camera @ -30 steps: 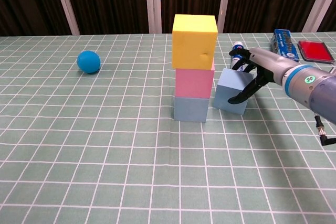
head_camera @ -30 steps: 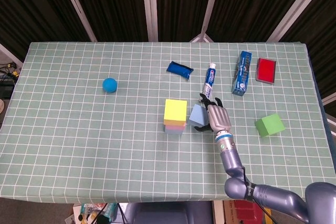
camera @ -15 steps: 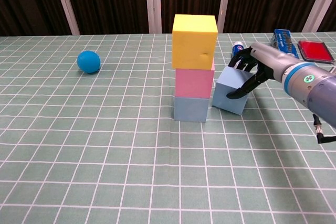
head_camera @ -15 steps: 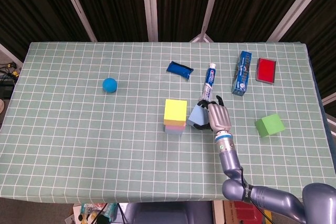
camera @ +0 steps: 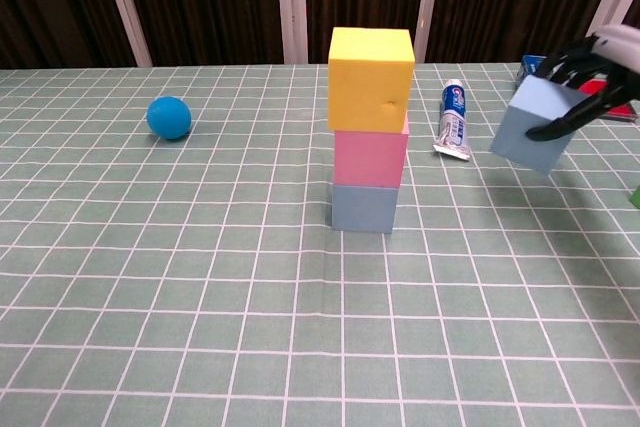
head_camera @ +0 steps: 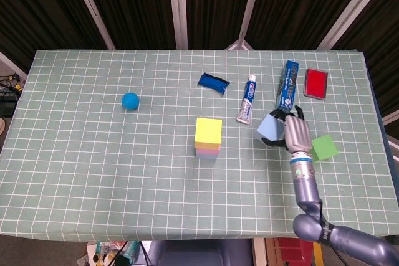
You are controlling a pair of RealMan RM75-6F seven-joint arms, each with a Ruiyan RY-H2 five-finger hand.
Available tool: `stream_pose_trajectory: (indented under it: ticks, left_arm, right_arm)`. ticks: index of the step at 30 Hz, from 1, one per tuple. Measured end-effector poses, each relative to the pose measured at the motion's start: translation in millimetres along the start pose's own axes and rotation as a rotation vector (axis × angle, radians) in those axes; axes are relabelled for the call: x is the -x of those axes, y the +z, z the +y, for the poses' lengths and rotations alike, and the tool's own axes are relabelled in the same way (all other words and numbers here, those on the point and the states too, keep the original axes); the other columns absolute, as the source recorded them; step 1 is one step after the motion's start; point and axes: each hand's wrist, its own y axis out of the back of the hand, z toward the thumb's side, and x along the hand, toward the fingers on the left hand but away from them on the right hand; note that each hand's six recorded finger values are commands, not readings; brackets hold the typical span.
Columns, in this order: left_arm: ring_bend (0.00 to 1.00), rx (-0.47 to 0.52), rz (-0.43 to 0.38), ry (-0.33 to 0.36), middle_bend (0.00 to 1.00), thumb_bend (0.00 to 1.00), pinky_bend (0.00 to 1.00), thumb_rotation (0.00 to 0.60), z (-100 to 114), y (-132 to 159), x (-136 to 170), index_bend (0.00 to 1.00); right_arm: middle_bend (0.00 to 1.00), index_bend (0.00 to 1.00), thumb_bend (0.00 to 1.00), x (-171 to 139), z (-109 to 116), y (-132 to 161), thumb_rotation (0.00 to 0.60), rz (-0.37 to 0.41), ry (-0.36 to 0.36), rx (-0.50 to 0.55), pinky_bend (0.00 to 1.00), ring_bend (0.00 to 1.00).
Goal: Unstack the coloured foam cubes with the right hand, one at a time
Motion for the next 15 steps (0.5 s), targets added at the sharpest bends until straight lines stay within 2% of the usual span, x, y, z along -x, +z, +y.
stream_pose_trajectory:
  ticks: [4, 8, 15]
  left_arm:
    - [0.00, -0.003, 0.002, -0.003, 0.00, 0.25, 0.00, 0.600, -1.1, 0.1, 0.0, 0.13]
    - [0.00, -0.005, -0.003, -0.009, 0.00, 0.25, 0.00, 0.600, -2.8, 1.9, -1.2, 0.13]
    - [0.00, -0.003, 0.000, -0.013, 0.00, 0.25, 0.00, 0.600, -3.2, 1.6, -3.7, 0.13]
  right_arm:
    - [0.56, 0.56, 0.28, -19.4, 30.3, -27.0, 0.600, -0.012, -0.019, 0.060, 0.00, 0.34]
    - [0.56, 0.56, 0.28, -53.8, 53.9, -55.7, 0.600, -0.014, -0.028, 0.079, 0.00, 0.33]
    - [0.56, 0.56, 0.28, -107.6, 68.5, -90.3, 0.600, -0.040, 0.016, 0.107, 0.00, 0.33]
